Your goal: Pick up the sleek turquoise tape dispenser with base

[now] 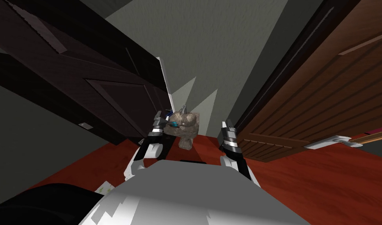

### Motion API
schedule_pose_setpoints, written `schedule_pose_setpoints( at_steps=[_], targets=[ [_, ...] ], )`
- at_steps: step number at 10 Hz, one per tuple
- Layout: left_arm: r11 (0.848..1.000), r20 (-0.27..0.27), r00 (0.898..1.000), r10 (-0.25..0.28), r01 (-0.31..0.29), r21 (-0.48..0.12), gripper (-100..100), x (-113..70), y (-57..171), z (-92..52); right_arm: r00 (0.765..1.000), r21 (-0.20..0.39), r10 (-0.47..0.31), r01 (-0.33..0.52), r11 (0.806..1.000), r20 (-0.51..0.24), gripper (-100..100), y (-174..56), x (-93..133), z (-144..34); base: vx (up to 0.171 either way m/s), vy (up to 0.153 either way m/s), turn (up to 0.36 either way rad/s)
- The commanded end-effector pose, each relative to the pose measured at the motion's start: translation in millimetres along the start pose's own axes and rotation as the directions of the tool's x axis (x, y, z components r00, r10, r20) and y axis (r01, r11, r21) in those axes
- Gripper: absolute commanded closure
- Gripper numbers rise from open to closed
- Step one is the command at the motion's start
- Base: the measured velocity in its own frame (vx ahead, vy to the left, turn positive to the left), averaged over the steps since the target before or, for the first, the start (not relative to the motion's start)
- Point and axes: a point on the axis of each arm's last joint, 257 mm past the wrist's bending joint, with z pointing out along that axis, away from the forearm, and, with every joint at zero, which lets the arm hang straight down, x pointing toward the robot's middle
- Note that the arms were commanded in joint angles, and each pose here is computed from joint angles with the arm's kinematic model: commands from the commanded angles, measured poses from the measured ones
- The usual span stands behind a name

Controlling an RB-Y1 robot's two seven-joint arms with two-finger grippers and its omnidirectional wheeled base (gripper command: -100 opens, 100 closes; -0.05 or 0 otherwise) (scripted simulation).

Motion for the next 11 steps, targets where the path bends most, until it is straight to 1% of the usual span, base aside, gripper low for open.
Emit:
schedule_pose_setpoints(
  at_steps=[1,2,3,4,5,6,7,8,9,10,11],
  targets=[
    [1.0,0.005,1.0,-0.01,0.011,-0.028,-100,-0.7,5.6,2.5,1.0,0.0,0.0,0.0,1.0,0.0,0,0.0,0.0,0.0,-0.053,0.071,-0.03],
    [0.999,0.005,1.0,-0.031,0.031,-0.034,-100,0.0,3.3,7.5,1.0,0.0,0.0,0.0,1.0,0.0,0,0.0,0.0,0.0,-0.057,0.077,-0.044],
    [0.998,0.011,0.999,-0.03,0.031,-0.058,-100,-1.4,9.3,7.2,1.0,0.0,0.0,0.0,1.0,0.0,0,0.0,0.0,0.0,-0.043,0.066,-0.035],
    [0.997,0.01,0.999,-0.052,0.053,-0.059,-100,-0.4,5.9,12.0,1.0,0.0,0.0,0.0,1.0,0.0,0,0.0,0.0,0.0,-0.026,0.074,-0.059],
    [0.995,0.017,0.999,-0.051,0.053,-0.086,-100,-2.0,13.0,11.5,1.0,0.0,0.0,0.0,1.0,0.0,0,0.0,0.0,0.0,-0.032,0.067,-0.031],
    [0.993,0.018,0.997,-0.074,0.076,-0.091,-100,-1.2,10.3,16.1,1.0,0.0,0.0,0.0,1.0,0.0,0,0.0,0.0,0.0,-0.049,0.094,-0.05],
    [0.99,0.026,0.997,-0.073,0.076,-0.118,-100,-2.7,17.6,15.3,1.0,0.0,0.0,0.0,1.0,0.0,0,0.0,0.0,0.0,-0.048,0.075,-0.044],
    [0.987,0.027,0.995,-0.097,0.1,-0.125,-100,-2.1,15.7,19.5,1.0,0.0,0.0,0.0,1.0,0.0,0,0.0,0.0,0.0,-0.046,0.07,-0.052],
    [0.983,0.036,0.995,-0.096,0.1,-0.156,-100,-3.7,23.7,18.3,1.0,0.0,0.0,0.0,1.0,0.0,0,0.0,0.0,0.0,-0.038,0.059,-0.038],
    [0.981,0.039,0.995,-0.095,0.1,-0.166,-100,-4.3,26.3,17.9,1.0,0.0,0.0,0.0,1.0,0.0,0,0.0,0.0,0.0,-0.015,0.021,-0.003],
    [0.976,0.044,0.992,-0.118,0.125,-0.181,-100,-4.1,26.8,21.4,1.0,0.0,0.0,0.0,1.0,0.0,0,0.0,0.0,-0.1,-0.02,0.034,-0.063]
  ],
)
